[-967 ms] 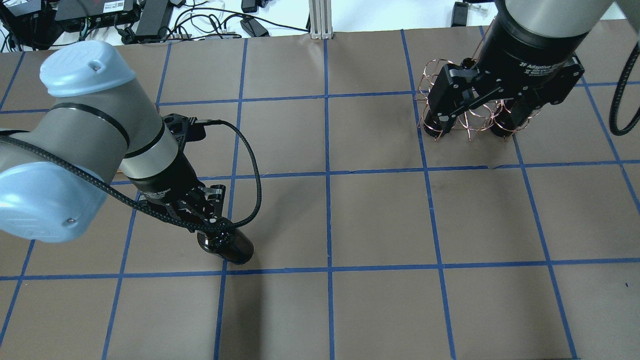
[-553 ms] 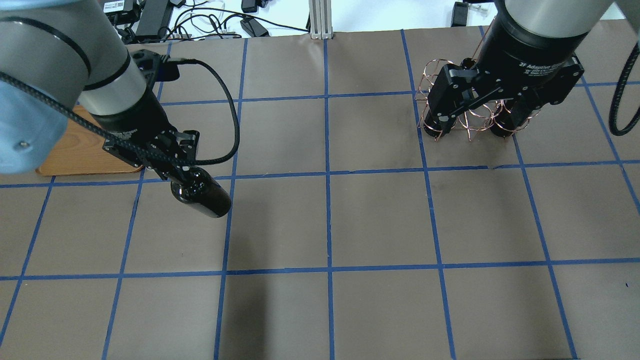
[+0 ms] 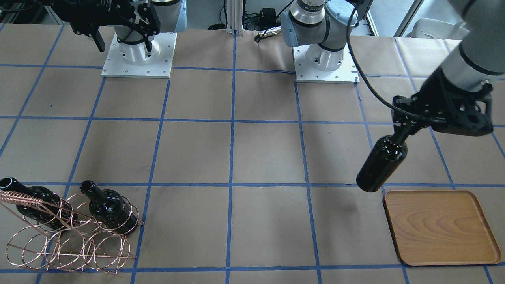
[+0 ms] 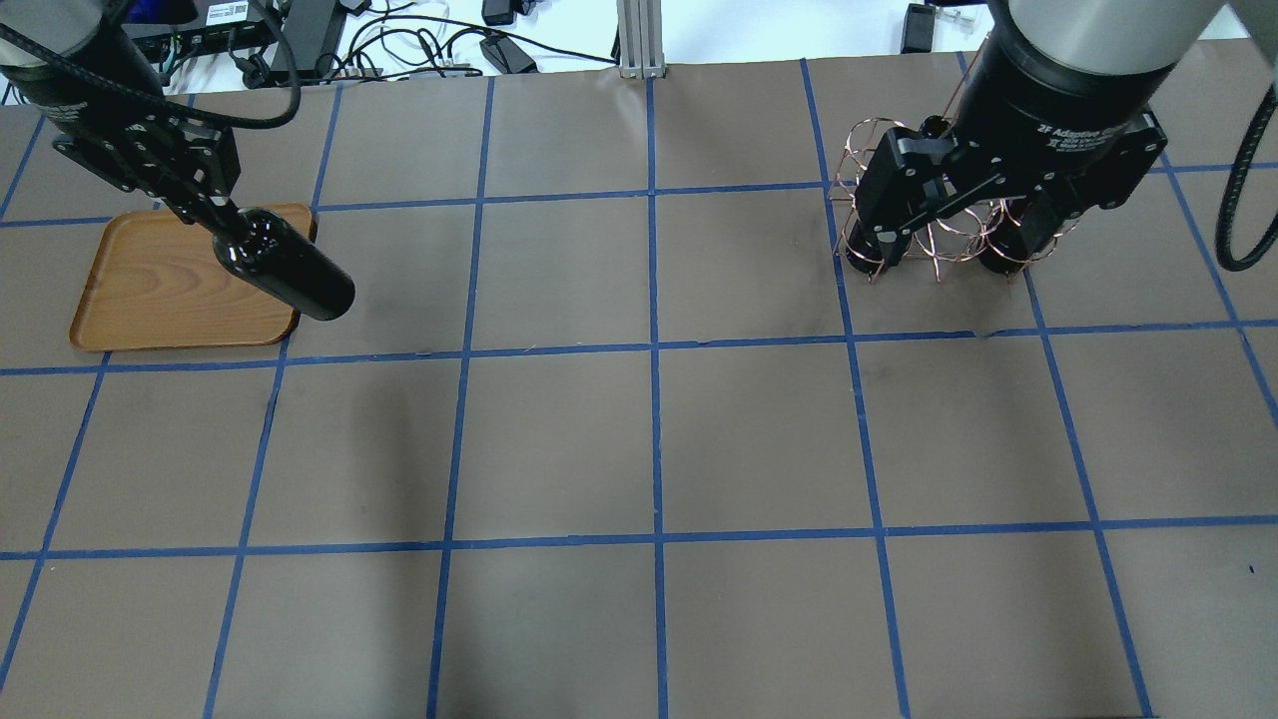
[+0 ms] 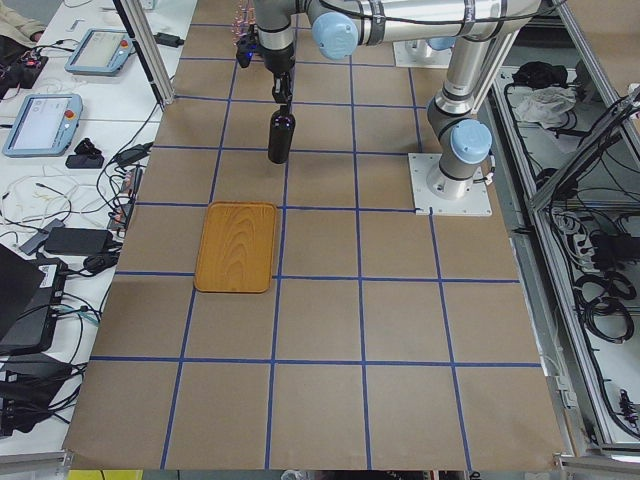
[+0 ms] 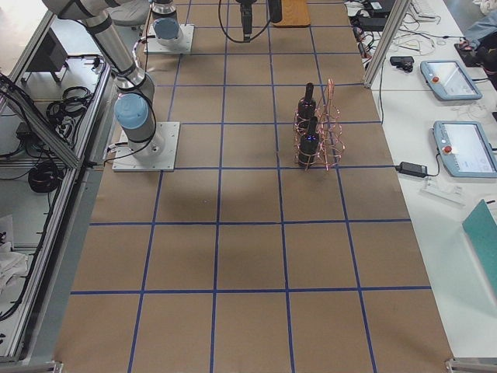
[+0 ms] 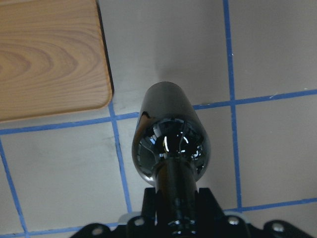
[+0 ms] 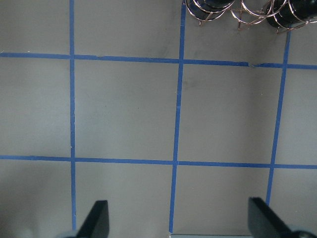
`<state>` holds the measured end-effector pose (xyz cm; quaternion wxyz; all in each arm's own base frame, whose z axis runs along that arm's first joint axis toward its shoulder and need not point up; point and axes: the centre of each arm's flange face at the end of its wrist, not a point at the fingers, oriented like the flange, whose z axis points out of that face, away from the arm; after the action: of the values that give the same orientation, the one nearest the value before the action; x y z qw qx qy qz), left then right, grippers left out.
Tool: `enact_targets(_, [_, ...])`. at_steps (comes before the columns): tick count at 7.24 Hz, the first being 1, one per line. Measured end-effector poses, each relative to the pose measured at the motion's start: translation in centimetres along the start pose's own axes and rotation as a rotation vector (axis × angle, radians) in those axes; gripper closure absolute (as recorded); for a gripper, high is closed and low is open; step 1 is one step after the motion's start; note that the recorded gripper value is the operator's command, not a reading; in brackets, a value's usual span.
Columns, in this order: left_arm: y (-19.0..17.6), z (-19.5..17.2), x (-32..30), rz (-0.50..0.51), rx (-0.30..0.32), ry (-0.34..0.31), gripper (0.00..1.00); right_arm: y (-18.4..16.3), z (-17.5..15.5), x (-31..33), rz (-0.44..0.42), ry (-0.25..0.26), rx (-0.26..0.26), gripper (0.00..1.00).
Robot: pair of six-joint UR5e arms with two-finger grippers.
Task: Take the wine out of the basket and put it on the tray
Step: 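Lift the bottle with the left gripper and move it over the tray, then lower the bottle upright onto the wooden tray with the left gripper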
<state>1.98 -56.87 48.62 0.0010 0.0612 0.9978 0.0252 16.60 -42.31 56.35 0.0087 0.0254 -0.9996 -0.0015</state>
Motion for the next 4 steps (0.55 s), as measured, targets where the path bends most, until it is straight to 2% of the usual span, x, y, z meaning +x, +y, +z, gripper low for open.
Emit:
enact_targets(2, [-2.8,1.0,-7.5,0.036,0.0,-0.007,1.0,0.0,0.0,0.0,0.003,-0.002,-0.001,0.0])
enact_targets(4, [-4.0,2.5,-14.1,0.072,-0.001,-0.038,1.0,0.0,0.0,-0.1,0.004,-0.002,-0.002,0.0])
